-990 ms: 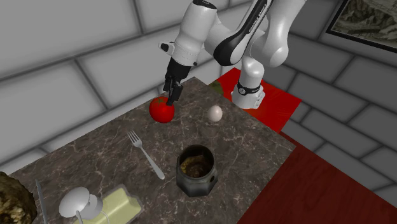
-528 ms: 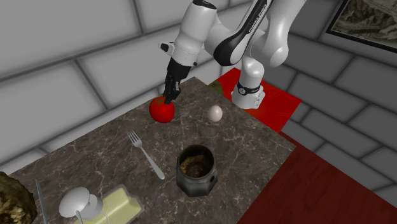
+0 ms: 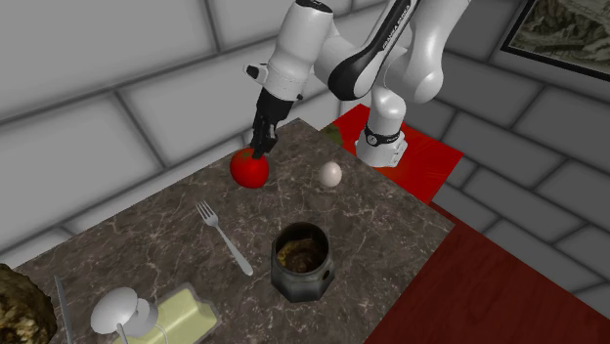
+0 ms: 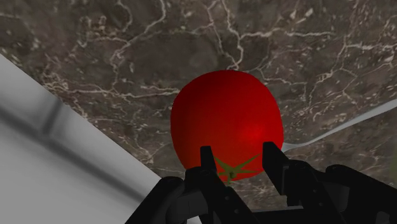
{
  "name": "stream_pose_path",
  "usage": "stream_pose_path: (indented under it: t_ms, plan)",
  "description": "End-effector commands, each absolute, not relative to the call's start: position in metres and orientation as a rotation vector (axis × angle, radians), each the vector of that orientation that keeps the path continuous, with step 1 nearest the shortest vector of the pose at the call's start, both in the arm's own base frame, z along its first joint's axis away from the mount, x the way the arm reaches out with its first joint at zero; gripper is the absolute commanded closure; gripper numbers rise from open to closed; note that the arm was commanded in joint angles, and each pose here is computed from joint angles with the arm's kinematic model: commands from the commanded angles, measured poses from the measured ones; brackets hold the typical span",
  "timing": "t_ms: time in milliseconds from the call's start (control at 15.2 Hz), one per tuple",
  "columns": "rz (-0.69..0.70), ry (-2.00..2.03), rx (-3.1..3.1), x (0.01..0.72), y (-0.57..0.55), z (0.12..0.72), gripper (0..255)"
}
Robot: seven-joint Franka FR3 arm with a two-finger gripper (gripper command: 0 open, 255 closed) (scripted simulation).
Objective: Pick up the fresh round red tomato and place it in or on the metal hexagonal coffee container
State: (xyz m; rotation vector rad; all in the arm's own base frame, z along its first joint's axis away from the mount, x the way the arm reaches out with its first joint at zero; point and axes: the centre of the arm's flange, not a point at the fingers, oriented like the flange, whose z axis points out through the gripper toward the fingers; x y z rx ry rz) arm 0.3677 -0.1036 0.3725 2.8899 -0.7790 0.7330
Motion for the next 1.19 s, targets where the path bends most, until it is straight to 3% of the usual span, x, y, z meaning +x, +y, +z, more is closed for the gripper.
stream_pose_path:
  t_ms: [0,1122]
  plan:
    - [0.732,-0.779,2.89,0.368,-0.103,0.381,255]
    - [0.732,-0.779,2.89,0.368,-0.103,0.47,255]
